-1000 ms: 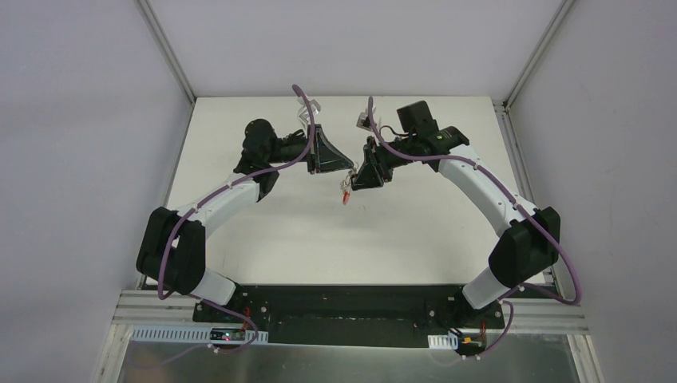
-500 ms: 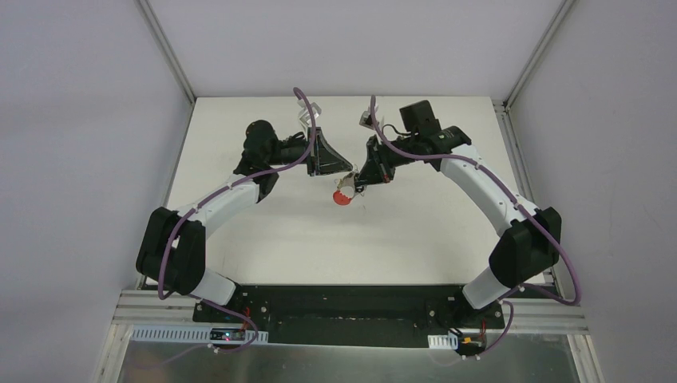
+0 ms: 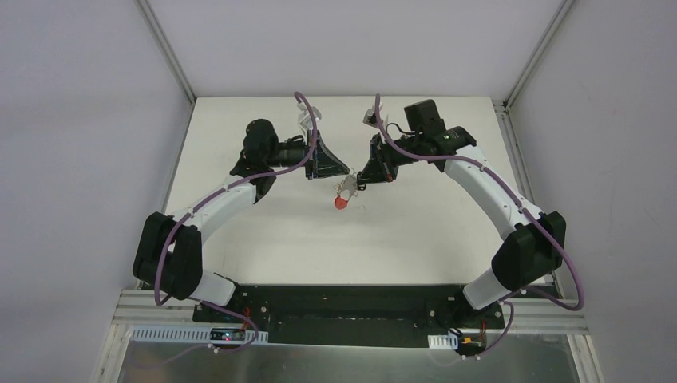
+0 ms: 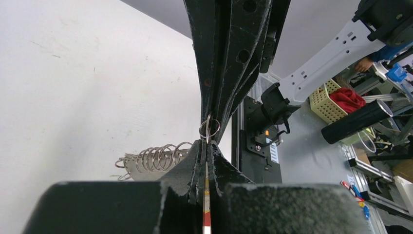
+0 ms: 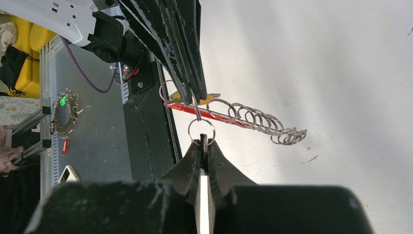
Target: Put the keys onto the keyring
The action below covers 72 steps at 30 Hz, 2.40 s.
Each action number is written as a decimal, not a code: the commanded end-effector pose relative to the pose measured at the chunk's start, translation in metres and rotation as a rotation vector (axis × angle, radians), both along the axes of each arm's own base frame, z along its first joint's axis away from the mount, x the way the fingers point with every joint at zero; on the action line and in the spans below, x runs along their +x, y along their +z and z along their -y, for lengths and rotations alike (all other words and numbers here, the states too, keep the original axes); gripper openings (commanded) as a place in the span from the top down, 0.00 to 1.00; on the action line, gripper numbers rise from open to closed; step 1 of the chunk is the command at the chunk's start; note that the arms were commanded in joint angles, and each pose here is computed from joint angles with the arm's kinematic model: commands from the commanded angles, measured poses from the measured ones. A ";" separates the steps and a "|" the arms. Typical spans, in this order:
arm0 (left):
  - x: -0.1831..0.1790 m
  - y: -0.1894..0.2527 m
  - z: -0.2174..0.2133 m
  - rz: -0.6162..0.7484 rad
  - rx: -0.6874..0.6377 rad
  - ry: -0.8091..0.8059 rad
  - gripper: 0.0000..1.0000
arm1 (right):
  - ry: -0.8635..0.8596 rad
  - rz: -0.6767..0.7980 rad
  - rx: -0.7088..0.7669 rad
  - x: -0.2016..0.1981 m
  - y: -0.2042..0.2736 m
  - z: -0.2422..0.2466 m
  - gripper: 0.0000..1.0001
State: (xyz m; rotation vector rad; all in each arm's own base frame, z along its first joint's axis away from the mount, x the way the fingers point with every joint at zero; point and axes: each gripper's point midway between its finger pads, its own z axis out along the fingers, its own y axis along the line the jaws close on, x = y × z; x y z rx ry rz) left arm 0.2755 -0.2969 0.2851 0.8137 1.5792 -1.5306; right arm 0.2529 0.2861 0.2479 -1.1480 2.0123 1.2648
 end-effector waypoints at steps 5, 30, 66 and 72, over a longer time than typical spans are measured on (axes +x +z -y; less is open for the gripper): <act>-0.007 0.011 -0.001 0.097 0.000 -0.014 1.00 | 0.005 0.037 0.036 0.001 0.021 -0.001 1.00; -0.014 -0.009 0.007 0.089 0.060 -0.056 1.00 | -0.012 0.099 -0.051 0.006 0.018 -0.008 1.00; 0.029 -0.067 -0.033 0.392 0.340 0.135 0.14 | 0.013 0.082 -0.090 -0.001 0.003 -0.018 1.00; 0.038 -0.080 -0.031 0.393 0.371 0.119 0.18 | 0.030 0.075 -0.081 -0.004 0.004 -0.019 1.00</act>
